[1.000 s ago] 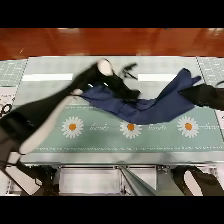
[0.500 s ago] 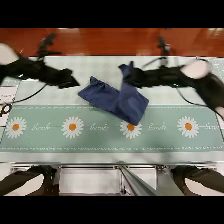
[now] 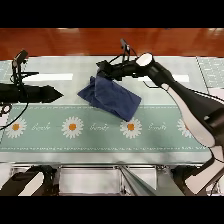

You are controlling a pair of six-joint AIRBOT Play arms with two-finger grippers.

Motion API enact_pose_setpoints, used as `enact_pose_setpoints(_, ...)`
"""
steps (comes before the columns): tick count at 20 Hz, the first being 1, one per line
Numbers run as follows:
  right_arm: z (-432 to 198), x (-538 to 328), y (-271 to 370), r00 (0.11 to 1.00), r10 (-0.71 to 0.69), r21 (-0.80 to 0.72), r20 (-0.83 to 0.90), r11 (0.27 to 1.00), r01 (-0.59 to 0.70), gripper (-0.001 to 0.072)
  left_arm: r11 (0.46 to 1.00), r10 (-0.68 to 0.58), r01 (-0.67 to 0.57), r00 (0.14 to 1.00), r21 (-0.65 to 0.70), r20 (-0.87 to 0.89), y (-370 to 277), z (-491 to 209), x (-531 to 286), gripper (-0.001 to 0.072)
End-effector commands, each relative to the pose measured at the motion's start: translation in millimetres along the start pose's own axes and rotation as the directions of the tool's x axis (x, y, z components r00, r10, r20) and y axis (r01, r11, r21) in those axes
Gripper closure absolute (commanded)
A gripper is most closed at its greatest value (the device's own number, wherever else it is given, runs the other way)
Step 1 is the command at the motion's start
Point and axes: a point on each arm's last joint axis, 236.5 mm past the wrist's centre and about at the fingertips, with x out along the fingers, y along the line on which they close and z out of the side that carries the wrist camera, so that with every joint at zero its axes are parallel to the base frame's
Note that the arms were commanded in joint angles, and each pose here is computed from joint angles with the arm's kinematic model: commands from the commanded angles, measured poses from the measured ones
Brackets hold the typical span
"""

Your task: Fold the shirts.

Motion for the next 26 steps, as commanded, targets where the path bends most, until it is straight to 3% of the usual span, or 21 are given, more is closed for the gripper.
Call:
enact_pose_setpoints(1, 3.5, 26.9, 0.1, 1.0, 0.015, 0.017, 0.015, 1.0, -0.016, 0.0687, 1.0, 0.023, -0.023, 0.999, -0.013, 0.041, 10.3, 1.9, 2.9, 0.0688)
enact_pose_setpoints(2, 1.6, 28.3, 2.0, 1.0, 0.018, 0.016, 0.012, 1.0, -0.018, 0.0648, 1.0, 0.028, -0.027, 0.998, -0.016, 0.049, 11.9, 3.2, 3.8, 0.0688)
enact_pose_setpoints(4, -5.7, 29.4, 5.8, 1.0, 0.028, 0.033, -0.014, 0.999, -0.028, 0.0298, 0.999, 0.028, -0.027, 0.998, -0.02, 0.052, 12.8, 2.9, 4.9, 0.0688)
enact_pose_setpoints(9, -26.5, 3.3, 31.0, 0.988, 0.081, 0.042, -0.134, 0.996, -0.076, 0.0304, 0.999, 0.027, -0.026, 0.998, -0.025, 0.05, 12.8, 2.4, 5.3, 0.0687)
enact_pose_setpoints(12, -16.3, -60.6, 44.5, 0.985, 0.048, -0.046, -0.168, 0.997, -0.056, 0.0304, 0.999, 0.028, -0.027, 0.998, -0.026, 0.051, 13.3, 2.3, 5.0, 0.0688)
enact_pose_setpoints(14, -11.4, -133.5, 11.6, 0.966, -0.19, -0.16, -0.173, 0.974, 0.163, 0.0304, 0.999, 0.023, -0.022, 0.999, -0.026, 0.036, 12.1, -1.2, 5.0, 0.0688)
enact_pose_setpoints(15, -10.0, -181.1, -18.8, 0.915, -0.376, -0.211, -0.144, 0.915, 0.343, 0.0304, 0.999, 0.02, -0.019, 0.999, -0.026, 0.026, 11.4, -3.4, 5.1, 0.0688)
enact_pose_setpoints(17, -12.2, -276.7, -71.4, 0.744, -0.668, -0.219, -0.028, 0.73, 0.647, 0.0303, 1.0, 0.017, -0.017, 1.0, -0.026, 0.019, 10.8, -5.2, 5.2, 0.0687)
enact_pose_setpoints(19, -34.1, -336.1, -106.9, 0.637, -0.769, -0.124, 0.063, 0.627, 0.769, 0.0302, 1.0, 0.017, -0.016, 1.0, -0.026, 0.019, 10.7, -5.1, 5.2, 0.0688)
enact_pose_setpoints(21, -69.3, -339.5, -137.9, 0.675, -0.729, 0.033, 0.117, 0.682, 0.731, 0.0297, 1.0, 0.016, -0.016, 1.0, -0.027, 0.019, 10.5, -5.1, 5.2, 0.0688)
enact_pose_setpoints(23, -102.5, -307.5, -167.8, 0.772, -0.62, 0.244, 0.144, 0.778, 0.579, 0.0296, 0.999, 0.016, -0.016, 1.0, -0.038, 0.019, 10.5, -5.2, 5.2, 0.0688)
enact_pose_setpoints(26, -131.5, -251.1, -195.7, 0.87, -0.471, 0.45, 0.145, 0.815, 0.366, 0.0296, 0.999, 0.013, -0.013, 1.0, -0.035, 0.017, 9.1, -5.5, 5.7, 0.0688)
